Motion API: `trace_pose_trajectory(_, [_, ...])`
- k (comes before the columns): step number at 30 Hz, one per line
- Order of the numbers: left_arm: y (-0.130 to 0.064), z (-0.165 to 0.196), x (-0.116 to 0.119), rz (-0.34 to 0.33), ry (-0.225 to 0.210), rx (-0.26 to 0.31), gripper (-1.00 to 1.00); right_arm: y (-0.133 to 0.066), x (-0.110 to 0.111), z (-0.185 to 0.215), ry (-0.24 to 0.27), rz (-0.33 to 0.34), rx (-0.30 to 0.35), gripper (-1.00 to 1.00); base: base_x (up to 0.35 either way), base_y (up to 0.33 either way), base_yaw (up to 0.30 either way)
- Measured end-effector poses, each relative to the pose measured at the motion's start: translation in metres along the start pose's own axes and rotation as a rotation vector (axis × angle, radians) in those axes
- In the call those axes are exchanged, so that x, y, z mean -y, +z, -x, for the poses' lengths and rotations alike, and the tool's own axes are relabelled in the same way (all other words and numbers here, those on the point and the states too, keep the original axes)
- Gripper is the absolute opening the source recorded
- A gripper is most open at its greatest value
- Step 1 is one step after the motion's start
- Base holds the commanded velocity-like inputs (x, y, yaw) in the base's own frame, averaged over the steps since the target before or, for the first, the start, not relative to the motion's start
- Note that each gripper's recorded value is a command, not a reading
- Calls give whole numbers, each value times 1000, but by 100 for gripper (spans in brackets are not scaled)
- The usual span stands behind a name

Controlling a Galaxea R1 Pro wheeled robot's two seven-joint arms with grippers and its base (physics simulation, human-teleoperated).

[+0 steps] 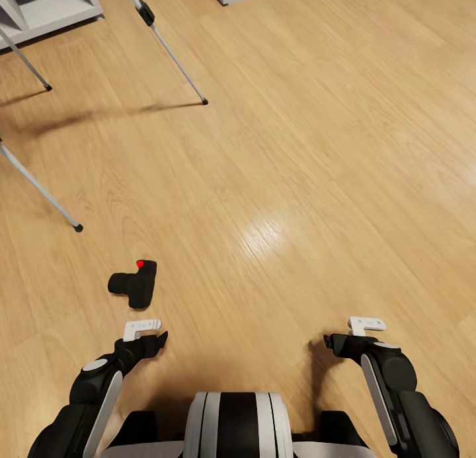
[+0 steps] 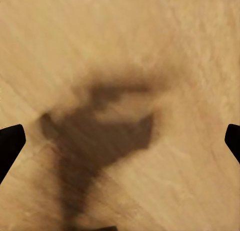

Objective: Attach the digital camera to the camera tripod in the bedroom.

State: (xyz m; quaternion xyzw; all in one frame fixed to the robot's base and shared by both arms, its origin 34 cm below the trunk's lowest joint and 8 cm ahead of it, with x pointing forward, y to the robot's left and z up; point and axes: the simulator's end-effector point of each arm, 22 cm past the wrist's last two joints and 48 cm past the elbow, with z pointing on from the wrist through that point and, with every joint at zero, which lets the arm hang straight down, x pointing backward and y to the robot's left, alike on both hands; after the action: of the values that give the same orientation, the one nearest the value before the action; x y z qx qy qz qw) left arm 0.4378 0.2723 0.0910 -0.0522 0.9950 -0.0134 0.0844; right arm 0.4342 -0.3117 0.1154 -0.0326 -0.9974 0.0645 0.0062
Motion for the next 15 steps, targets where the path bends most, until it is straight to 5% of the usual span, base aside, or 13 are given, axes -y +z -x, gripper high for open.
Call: trace_pose_trajectory(15, [0,-5,-15,27,-12,-10,100,0,-4,0,5,6,0,100,0,0,0])
